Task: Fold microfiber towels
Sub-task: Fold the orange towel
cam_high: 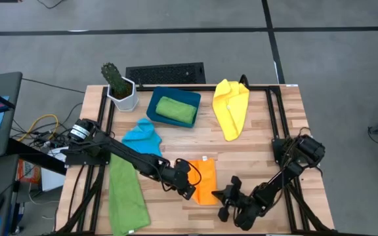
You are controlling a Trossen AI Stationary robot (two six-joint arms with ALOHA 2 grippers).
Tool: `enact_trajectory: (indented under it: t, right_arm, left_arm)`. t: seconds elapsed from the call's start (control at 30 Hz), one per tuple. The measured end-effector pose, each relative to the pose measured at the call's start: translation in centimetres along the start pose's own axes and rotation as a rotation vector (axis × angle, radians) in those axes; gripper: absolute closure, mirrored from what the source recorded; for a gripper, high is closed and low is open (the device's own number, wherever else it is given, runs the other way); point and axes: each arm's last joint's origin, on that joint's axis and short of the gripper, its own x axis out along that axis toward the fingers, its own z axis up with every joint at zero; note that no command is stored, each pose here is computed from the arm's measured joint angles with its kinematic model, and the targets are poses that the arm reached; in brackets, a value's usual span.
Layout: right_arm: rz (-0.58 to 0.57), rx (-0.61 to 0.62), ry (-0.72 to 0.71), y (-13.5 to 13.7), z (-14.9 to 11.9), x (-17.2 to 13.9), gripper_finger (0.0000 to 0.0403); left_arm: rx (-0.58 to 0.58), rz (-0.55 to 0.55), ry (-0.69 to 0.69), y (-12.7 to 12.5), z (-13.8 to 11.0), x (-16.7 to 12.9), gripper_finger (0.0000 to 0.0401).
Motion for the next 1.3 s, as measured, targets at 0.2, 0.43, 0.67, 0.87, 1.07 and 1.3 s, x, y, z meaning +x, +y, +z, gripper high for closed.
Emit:
enact_trajectory:
  t: [0.2, 0.43, 0.67, 0.87, 1.07, 1.3]
  right_arm:
    - [-0.053, -0.046, 0.067, -1.0, -0.1, 0.8, 0.0386]
    - [-0.036, -0.107, 0.127, -1.2, 0.0, 1.6, 0.0379]
    - [-0.016, -0.150, 0.151, -1.2, 0.3, 2.1, 0.0386]
    - [-0.010, -0.152, 0.156, -1.2, 0.3, 2.0, 0.0378]
    - [0.003, -0.159, 0.143, -1.0, 0.8, 1.5, 0.0384]
    - [0.019, -0.172, 0.144, -0.8, 0.7, 1.0, 0.0378]
  left_arm:
    - [0.000, -0.016, 0.013, 0.0, 0.7, 0.0, 0.0401]
    - [0.002, -0.043, 0.067, 0.1, 0.7, 1.4, 0.0401]
    - [0.092, 0.004, 0.092, -1.8, 1.5, 2.7, 0.0401]
    - [0.146, 0.021, 0.052, -3.5, 3.2, 2.3, 0.0401]
    - [0.169, 0.026, 0.126, -3.3, 4.1, 4.4, 0.0401]
    - [0.195, -0.030, 0.148, -4.2, 4.9, 5.7, 0.0401]
